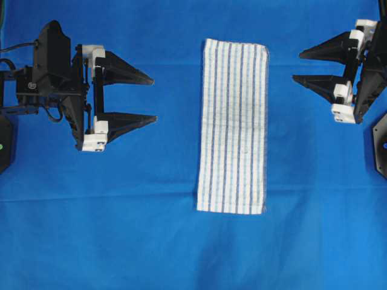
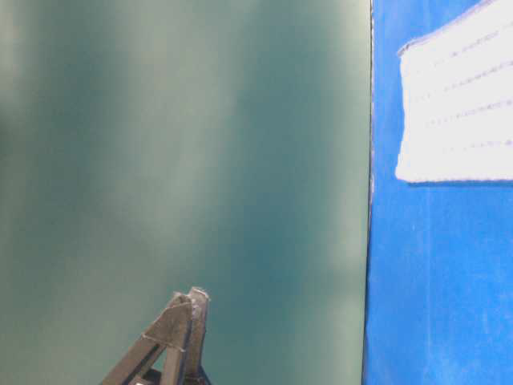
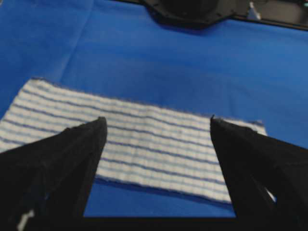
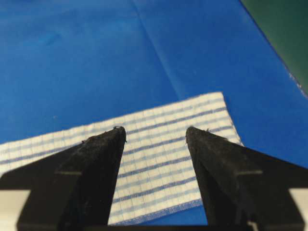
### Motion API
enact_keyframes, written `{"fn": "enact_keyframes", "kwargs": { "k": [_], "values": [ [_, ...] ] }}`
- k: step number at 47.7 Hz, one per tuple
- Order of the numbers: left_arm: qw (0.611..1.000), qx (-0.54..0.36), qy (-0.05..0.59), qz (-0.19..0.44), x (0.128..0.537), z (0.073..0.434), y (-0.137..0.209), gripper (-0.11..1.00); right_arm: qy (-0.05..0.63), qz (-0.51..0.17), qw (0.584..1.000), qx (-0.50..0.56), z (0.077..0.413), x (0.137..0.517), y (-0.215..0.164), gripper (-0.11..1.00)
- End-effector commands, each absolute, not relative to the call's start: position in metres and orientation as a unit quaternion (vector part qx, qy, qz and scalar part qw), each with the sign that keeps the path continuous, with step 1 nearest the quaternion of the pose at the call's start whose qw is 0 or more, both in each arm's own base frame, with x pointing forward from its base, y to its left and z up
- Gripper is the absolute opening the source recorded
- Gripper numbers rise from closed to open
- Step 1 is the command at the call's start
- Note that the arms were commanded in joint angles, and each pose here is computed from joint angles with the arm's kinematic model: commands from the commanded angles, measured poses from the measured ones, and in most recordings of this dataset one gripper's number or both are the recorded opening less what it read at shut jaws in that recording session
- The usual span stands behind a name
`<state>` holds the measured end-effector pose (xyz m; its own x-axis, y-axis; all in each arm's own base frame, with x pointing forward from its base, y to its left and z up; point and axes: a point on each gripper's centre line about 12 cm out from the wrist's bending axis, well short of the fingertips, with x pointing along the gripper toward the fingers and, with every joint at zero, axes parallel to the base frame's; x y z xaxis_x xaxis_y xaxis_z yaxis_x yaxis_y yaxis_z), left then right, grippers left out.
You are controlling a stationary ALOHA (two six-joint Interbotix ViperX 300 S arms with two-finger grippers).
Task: Fold the blue towel.
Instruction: 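Grasp the far end corners of the folded strip with both grippers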
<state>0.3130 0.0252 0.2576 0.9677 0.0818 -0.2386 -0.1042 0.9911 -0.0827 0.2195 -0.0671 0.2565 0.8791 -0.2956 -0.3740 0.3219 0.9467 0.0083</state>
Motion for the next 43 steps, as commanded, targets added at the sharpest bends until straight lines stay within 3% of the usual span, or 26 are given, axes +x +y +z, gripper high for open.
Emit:
{"fn": "enact_keyframes", "kwargs": {
  "k": [1, 10, 24, 43],
  "values": [
    [0.992, -0.045, 0.104, 0.051, 0.317, 0.265, 0.029, 0.82, 0.177, -0.157, 0.971, 0.035, 0.263, 0.222, -0.067, 0.59],
    [0.989, -0.040, 0.113, 0.091, 0.336, 0.258, 0.059, 0.82, 0.199, -0.193, 0.960, 0.045, 0.250, 0.225, -0.087, 0.59],
    [0.974, -0.045, 0.161, 0.155, 0.386, 0.215, 0.121, 0.82, 0.262, -0.258, 0.927, 0.068, 0.212, 0.242, -0.144, 0.59],
    [0.951, -0.064, 0.219, 0.206, 0.420, 0.144, 0.184, 0.82, 0.331, -0.267, 0.899, 0.103, 0.137, 0.269, -0.192, 0.59]
  ]
}}
